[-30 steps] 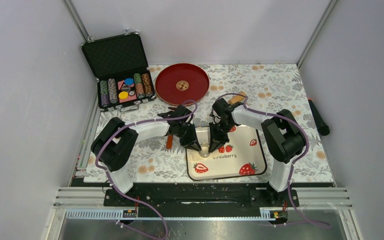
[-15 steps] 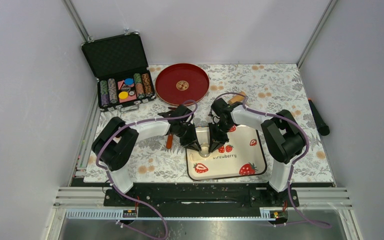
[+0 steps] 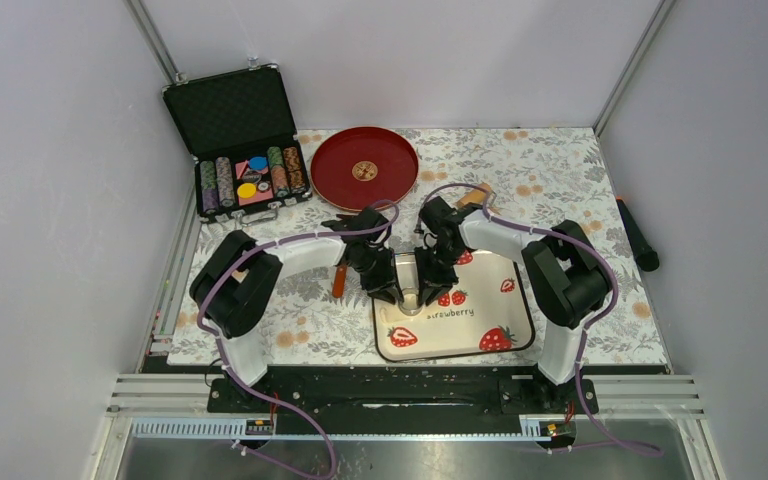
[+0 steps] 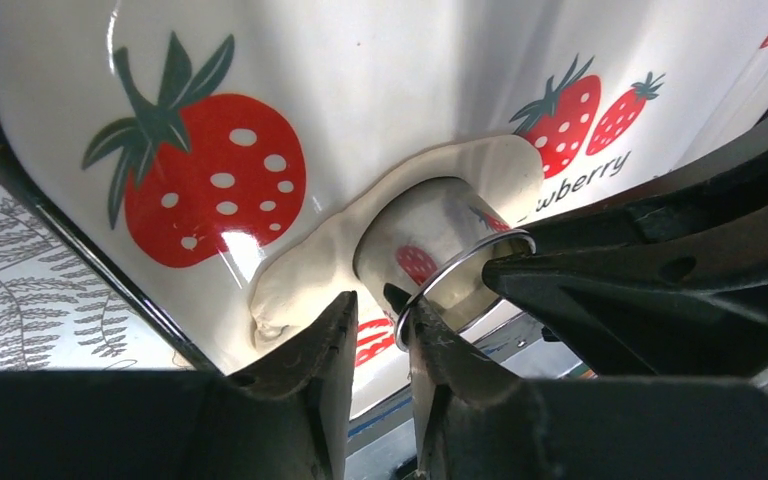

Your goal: Roll out the dumpling wrappers from the dough

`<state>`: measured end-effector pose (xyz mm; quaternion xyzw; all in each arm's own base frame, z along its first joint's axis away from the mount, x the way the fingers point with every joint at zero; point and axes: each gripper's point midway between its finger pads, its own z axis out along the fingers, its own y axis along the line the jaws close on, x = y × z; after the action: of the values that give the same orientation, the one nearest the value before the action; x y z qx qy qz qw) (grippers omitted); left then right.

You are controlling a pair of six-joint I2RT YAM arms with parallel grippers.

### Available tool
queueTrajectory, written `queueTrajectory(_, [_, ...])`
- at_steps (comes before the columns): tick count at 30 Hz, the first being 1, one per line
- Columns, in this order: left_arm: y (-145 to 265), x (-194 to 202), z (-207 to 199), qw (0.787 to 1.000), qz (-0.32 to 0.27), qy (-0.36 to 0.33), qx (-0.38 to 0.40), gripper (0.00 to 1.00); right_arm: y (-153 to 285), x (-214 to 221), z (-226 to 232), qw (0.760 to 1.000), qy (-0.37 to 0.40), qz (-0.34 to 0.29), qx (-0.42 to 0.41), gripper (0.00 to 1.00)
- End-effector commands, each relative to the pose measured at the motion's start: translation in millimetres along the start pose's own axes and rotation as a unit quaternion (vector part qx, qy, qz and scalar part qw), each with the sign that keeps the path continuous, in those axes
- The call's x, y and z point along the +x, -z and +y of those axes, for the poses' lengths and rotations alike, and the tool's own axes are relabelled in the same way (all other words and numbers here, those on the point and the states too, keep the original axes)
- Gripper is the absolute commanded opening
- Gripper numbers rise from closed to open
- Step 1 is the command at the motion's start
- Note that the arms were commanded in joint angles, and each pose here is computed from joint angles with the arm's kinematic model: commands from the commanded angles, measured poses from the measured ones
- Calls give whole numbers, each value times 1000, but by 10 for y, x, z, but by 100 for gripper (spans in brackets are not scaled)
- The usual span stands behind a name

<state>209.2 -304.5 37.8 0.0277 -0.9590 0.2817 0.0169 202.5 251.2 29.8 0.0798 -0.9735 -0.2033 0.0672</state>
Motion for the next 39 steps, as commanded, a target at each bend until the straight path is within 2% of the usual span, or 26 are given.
queueTrajectory(1, [-40,30,320,996,-4,-8,-87,26,149,200,-104,999,14,23,44,29])
queueTrajectory(10, [222,-68,-45,998,-30,-38,-41,40,465,124,118,999,28,-18,19,61])
queueTrajectory(16, [438,-41,-458,995,-40,-80,35,56,726,92,280,998,39,-42,3,74])
queueTrajectory(25, [873,72,-829,979,-95,-97,155,69,1094,186,402,993,57,-101,-23,87])
queueTrajectory(28, [1008,106,-872,969,-114,-94,196,70,1205,251,378,990,59,-125,-28,92])
queueTrajectory(35, [1210,164,-737,950,-157,-81,257,69,1234,376,289,981,27,-179,-71,99])
queueTrajectory(39, [1162,161,-486,955,-182,-79,222,69,1166,289,200,969,9,-231,-88,100])
